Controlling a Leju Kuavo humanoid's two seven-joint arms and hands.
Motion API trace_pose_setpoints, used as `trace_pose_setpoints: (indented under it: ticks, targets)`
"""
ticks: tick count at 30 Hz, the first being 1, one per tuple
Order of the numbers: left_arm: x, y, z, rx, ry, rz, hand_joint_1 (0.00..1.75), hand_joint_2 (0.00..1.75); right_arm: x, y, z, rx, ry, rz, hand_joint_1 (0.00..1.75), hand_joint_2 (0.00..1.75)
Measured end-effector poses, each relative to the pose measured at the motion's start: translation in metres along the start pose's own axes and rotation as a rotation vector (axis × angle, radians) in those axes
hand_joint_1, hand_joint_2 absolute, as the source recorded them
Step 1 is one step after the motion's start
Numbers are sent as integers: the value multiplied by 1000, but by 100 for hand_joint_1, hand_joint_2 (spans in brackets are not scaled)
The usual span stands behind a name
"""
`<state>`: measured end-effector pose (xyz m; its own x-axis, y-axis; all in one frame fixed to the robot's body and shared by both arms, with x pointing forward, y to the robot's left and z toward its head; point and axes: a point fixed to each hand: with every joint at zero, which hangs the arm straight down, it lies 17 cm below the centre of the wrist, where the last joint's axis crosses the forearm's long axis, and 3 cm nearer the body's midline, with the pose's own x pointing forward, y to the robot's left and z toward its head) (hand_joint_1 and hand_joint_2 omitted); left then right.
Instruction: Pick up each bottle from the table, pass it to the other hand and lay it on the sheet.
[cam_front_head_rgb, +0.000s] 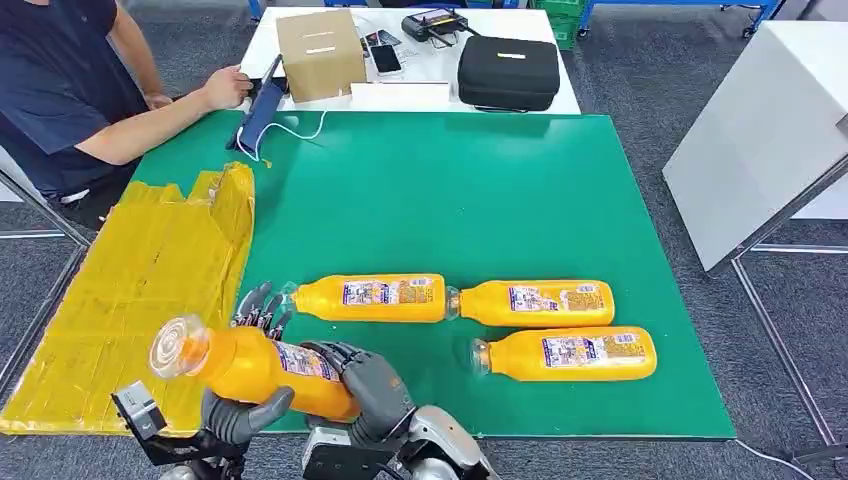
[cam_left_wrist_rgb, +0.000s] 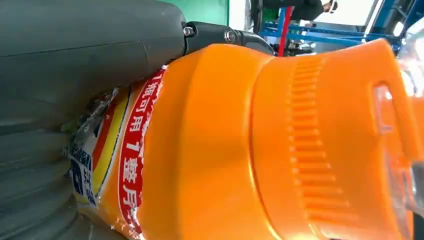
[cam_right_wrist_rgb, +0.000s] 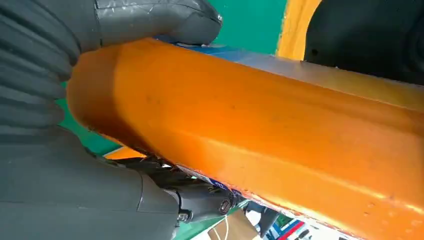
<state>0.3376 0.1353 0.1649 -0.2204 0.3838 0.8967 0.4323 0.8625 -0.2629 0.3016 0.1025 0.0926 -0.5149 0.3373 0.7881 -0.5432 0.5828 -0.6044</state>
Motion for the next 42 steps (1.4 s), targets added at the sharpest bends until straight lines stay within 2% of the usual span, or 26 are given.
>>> trace_pose_setpoints:
  ticks: [1,2,22,29,30,31,32,34,37,42]
  targets:
    - [-1,1,0,1,2,-1,2,175,-1,0,0,2,1,0,175,175]
    - [-2,1,1,2,4,-1,175,175,-1,1,0,3,3,0,175,175]
    - [-6,3,-1,-1,10,-57,175,175,-9,7,1,17,27,2,175,175]
    - [0,5,-3,-3,-13,-60,175,175,-9,-3,-1,-26,32,28,175,175]
    - [0,6,-3,-1,-14,-67,175,175,-9,-7,-1,-39,36,31,169,175]
    - [1,6,-4,-1,-17,-79,175,175,-9,-11,-1,-51,40,37,0,175]
    - [4,8,-6,4,-24,-104,175,175,-10,-16,-1,-69,49,48,0,0]
    - [9,12,-10,14,-39,-194,175,175,-11,-31,-1,-113,68,78,0,0]
    - [13,52,-22,102,-19,-635,175,175,-30,-75,5,-202,145,129,0,0]
    - [47,122,-34,229,-19,-1267,175,175,-57,-148,24,-293,194,180,0,0]
